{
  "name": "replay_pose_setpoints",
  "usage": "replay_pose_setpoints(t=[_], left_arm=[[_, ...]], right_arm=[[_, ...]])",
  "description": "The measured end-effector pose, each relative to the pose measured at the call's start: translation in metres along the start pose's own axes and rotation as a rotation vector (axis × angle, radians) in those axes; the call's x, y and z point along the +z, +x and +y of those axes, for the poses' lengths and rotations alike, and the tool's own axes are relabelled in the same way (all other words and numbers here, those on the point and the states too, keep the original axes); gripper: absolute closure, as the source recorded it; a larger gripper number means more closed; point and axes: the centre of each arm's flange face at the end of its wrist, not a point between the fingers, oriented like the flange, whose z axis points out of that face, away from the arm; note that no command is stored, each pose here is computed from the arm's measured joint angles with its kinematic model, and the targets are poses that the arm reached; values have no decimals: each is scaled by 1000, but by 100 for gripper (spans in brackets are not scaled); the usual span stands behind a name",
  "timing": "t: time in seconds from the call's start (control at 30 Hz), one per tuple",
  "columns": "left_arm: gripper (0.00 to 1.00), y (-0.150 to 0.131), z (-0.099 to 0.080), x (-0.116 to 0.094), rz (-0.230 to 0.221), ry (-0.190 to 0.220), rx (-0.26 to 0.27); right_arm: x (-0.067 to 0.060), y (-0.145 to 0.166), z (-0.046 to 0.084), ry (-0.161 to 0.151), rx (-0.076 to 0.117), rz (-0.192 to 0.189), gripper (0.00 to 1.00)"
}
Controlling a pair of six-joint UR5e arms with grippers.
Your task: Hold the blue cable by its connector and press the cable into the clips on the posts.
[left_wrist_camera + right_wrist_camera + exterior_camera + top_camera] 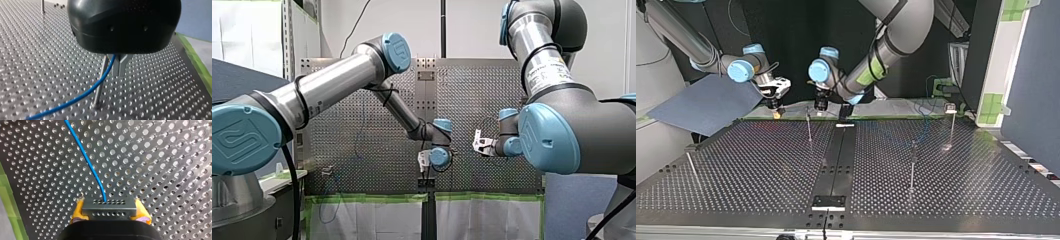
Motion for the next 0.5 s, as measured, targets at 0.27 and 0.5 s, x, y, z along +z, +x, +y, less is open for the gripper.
replay_pose_setpoints(t=[0.27,0.5], left_arm=[[100,-13,14,20,-5,14,-9],[100,-27,7,32,-25,62,-29]], right_arm=[[5,6,2,2,-2,13,100],[11,12,2,6,-7,26,100]])
